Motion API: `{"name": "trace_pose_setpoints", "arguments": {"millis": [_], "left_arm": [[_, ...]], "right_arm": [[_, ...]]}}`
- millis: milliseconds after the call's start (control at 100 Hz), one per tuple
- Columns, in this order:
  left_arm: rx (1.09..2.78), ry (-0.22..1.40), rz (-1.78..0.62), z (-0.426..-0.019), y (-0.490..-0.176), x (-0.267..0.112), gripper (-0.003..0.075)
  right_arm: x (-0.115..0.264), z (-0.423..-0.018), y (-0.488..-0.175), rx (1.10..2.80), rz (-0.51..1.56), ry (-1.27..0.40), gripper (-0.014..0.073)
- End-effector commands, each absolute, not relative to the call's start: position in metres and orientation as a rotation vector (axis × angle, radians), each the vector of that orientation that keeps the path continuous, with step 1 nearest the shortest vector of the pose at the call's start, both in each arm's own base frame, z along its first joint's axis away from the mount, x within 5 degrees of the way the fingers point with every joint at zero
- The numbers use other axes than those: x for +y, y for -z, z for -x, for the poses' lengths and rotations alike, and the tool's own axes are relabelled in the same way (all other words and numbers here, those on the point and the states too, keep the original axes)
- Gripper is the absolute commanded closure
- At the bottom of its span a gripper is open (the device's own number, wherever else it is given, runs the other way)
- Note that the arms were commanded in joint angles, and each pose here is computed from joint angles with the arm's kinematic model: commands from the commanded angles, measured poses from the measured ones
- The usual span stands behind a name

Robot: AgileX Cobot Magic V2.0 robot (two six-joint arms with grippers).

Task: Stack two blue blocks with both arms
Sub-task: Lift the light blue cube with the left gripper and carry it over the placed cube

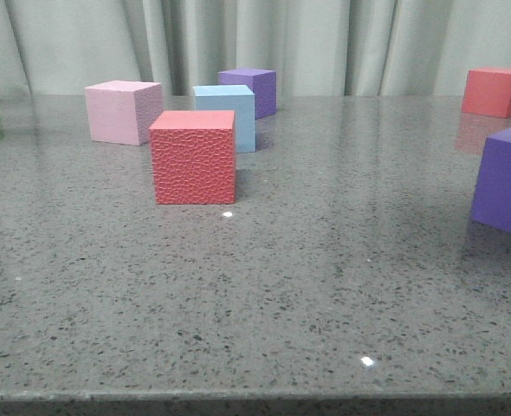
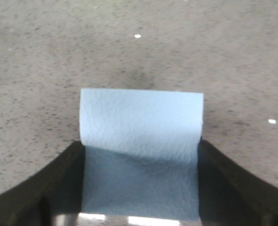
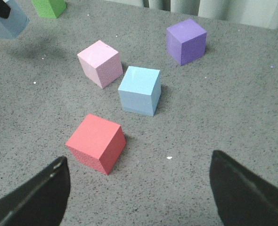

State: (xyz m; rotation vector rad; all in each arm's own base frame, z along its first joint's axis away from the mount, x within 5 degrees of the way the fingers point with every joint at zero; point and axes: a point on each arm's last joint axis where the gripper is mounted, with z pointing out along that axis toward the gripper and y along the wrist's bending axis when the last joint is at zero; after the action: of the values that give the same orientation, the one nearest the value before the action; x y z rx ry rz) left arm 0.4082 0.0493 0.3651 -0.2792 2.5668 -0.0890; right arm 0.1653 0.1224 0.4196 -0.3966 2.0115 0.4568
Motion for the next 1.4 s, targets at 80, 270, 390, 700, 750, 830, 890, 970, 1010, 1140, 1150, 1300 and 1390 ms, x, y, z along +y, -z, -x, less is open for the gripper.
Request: {"name": "trace_pose_setpoints", "arguments": {"millis": [80,270,390,700,750,830,890,970,1010,1140,1150,1300,1390], "left_arm": [[2.424,0.178,0.246,-0.393,-0.417,0.013,0.0449],[2.384,0.253,0.185,-0.389,-0.434,-0.035,0.0449],[2.370,0.296,0.190,-0.384,-0.443,-0.061,0.0449],[2.347,0.447,0.176,-0.373,-0.445,-0.121,0.0449],[2.334,0.474,0.169,-0.372,-0.445,-0.130,0.0449],[2.330,0.511,0.162,-0.372,-0.443,-0.146,0.0449],[2.337,0.527,0.129,-0.372,-0.438,-0.161,0.0449],[2.340,0.534,0.114,-0.372,-0.432,-0.176,0.0449],[2.347,0.524,0.109,-0.372,-0.427,-0.183,0.0449],[2.377,0.521,0.107,-0.371,-0.418,-0.199,0.0449],[2.379,0.519,0.105,-0.371,-0.417,-0.200,0.0449],[2.389,0.539,0.138,-0.370,-0.414,-0.207,0.0449],[2.390,0.517,0.129,-0.371,-0.411,-0.209,0.0449]], "right_arm": [[0.117,-0.160,-0.437,1.880,0.404,-0.460,-0.0004],[0.113,-0.157,-0.440,1.866,0.407,-0.440,-0.0004],[0.110,-0.155,-0.439,1.873,0.410,-0.414,-0.0004],[0.102,-0.147,-0.444,1.855,0.402,-0.411,-0.0004],[0.101,-0.147,-0.444,1.858,0.401,-0.409,-0.0004],[0.100,-0.145,-0.444,1.861,0.399,-0.408,-0.0004],[0.100,-0.145,-0.444,1.864,0.399,-0.406,-0.0004],[0.100,-0.145,-0.444,1.864,0.399,-0.406,-0.0004],[0.100,-0.145,-0.444,1.864,0.399,-0.406,-0.0004],[0.098,-0.142,-0.446,1.854,0.396,-0.410,-0.0004],[0.098,-0.142,-0.446,1.854,0.396,-0.410,-0.0004],[0.098,-0.142,-0.446,1.854,0.396,-0.410,-0.0004],[0.098,-0.142,-0.446,1.854,0.396,-0.410,-0.0004]]}}
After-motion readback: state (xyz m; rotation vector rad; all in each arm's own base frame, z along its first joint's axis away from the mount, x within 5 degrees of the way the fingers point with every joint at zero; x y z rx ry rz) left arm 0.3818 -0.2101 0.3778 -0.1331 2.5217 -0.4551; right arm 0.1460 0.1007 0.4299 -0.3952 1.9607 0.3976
